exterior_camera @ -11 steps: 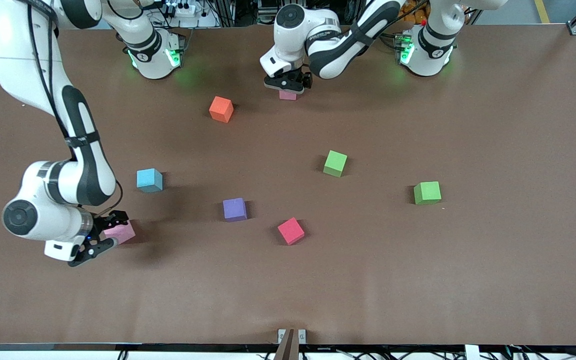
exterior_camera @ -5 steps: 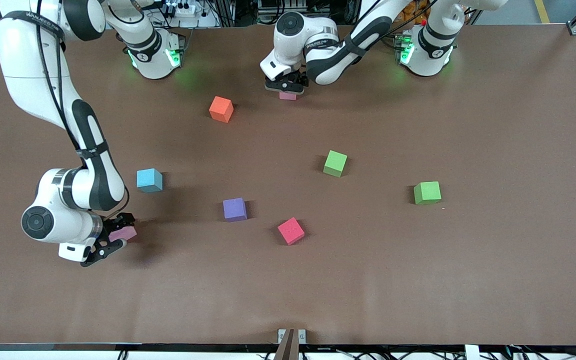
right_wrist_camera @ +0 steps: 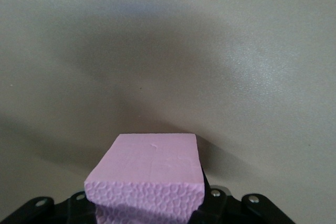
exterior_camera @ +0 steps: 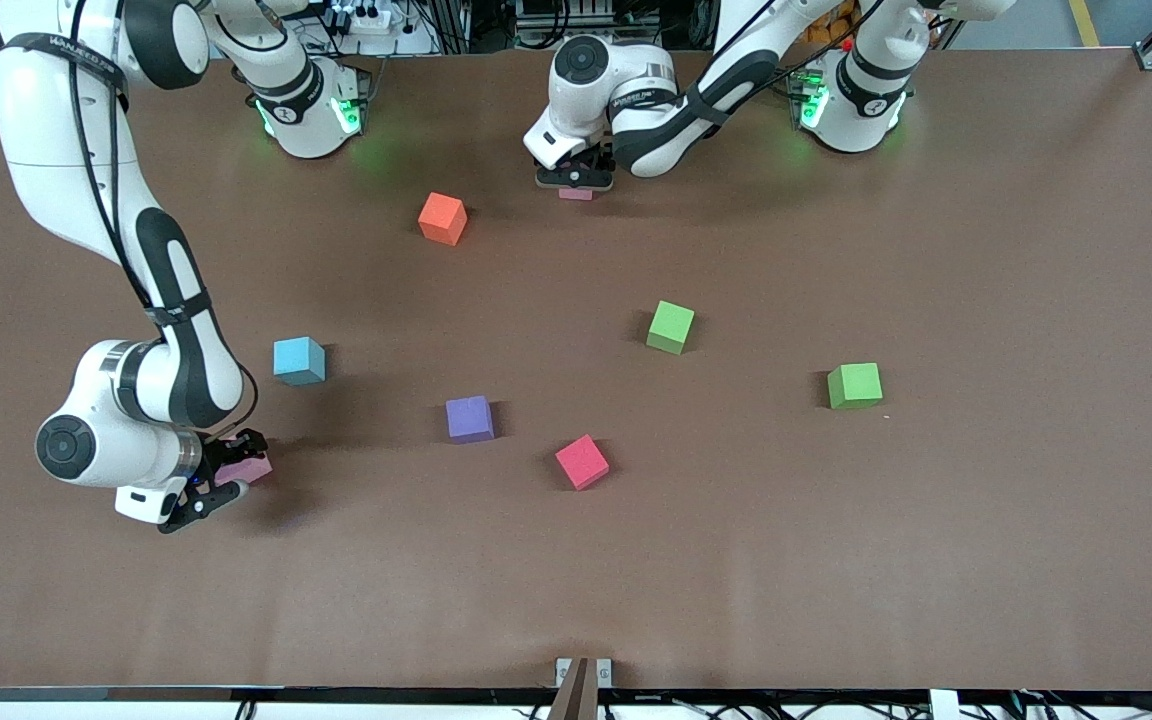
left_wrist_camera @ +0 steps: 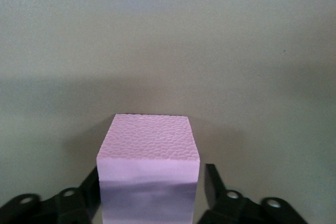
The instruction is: Arrange blocks into number 1
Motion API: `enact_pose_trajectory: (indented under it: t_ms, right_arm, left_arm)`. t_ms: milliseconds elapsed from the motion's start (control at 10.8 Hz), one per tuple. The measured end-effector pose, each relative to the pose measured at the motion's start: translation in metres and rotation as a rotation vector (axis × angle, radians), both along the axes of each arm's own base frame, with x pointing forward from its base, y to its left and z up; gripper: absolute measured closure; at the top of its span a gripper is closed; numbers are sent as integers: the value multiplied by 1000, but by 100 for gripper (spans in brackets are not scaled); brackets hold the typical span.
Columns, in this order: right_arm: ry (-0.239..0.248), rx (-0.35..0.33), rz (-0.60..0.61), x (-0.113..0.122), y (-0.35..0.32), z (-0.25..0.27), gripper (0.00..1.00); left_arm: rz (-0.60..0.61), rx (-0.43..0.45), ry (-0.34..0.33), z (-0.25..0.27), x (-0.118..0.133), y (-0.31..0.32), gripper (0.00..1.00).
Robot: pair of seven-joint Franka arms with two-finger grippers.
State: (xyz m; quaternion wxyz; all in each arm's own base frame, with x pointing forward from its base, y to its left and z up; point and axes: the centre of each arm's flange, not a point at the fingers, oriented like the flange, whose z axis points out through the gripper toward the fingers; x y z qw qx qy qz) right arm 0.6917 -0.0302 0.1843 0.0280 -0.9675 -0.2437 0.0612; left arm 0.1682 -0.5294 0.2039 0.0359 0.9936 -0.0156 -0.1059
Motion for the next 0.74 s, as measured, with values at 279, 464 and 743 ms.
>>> enact_pose_trajectory:
  t_ms: [279,464,743]
  right_arm:
    - [3,5,-23,2,4,11,39]
    - [29,14,-82,1,16,29,39]
    - [56,32,-123,-2,48,49,39]
  left_arm:
    - [60,13,6,0,0,0,40]
    - [123,26,10,0,0,0,40]
    - [154,31,16,2,-5,-2,34]
